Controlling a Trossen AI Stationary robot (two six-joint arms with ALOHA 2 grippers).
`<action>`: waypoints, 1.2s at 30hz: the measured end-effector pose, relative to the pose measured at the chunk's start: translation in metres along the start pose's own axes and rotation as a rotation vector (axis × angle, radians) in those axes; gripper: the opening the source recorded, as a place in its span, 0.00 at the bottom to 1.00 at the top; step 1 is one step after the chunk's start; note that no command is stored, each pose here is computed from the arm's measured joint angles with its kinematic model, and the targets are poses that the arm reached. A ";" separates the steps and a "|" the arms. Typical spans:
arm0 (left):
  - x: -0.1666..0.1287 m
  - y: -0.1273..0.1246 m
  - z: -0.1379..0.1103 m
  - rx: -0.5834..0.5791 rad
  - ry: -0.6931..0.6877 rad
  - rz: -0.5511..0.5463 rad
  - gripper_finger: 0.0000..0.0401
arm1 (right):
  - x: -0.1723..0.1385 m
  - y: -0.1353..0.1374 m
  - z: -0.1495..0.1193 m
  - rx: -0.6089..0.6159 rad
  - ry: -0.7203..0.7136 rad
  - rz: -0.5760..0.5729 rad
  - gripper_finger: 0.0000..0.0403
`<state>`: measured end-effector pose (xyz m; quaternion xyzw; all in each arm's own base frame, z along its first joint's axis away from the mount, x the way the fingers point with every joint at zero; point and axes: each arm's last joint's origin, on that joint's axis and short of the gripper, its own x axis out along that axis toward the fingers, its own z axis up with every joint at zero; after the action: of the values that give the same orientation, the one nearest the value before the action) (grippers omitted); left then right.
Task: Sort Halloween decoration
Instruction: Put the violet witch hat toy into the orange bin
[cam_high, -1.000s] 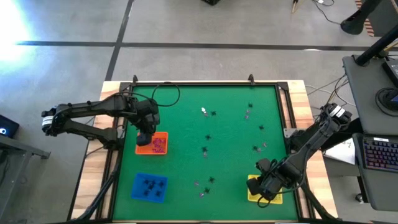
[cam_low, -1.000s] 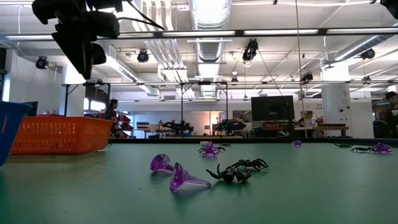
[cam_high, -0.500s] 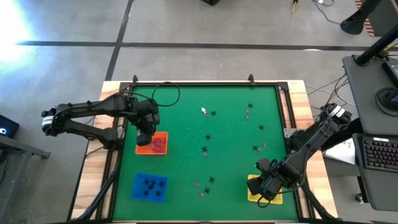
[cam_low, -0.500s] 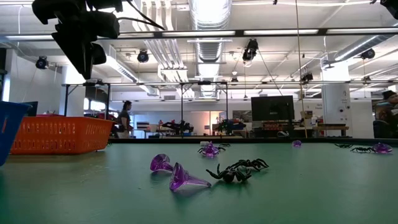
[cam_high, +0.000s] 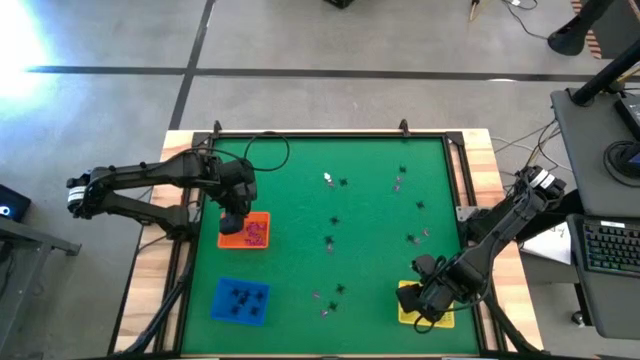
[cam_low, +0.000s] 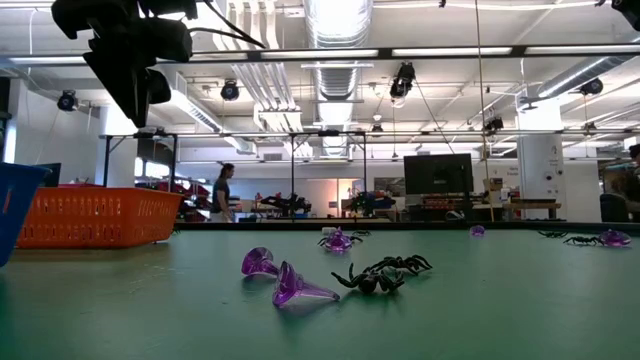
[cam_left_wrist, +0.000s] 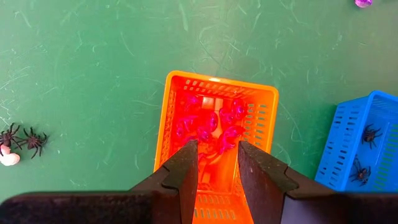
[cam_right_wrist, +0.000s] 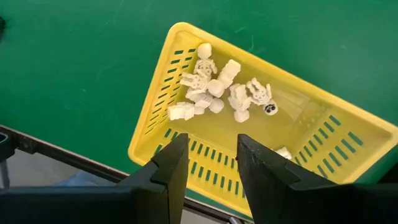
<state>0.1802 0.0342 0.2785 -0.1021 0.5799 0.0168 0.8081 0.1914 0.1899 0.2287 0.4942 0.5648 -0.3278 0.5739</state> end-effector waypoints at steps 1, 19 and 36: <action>0.000 0.000 0.000 0.000 0.000 0.000 0.24 | 0.000 0.001 0.000 0.001 0.003 0.006 0.31; 0.000 0.000 0.000 0.000 0.000 0.000 0.24 | -0.002 0.018 -0.003 0.028 -0.069 0.239 0.32; 0.000 0.000 0.000 -0.018 -0.002 0.000 0.24 | -0.005 0.031 0.004 -0.046 -0.141 0.365 0.25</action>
<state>0.1804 0.0343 0.2785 -0.1094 0.5791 0.0222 0.8076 0.2211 0.1948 0.2395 0.5508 0.4316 -0.2392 0.6732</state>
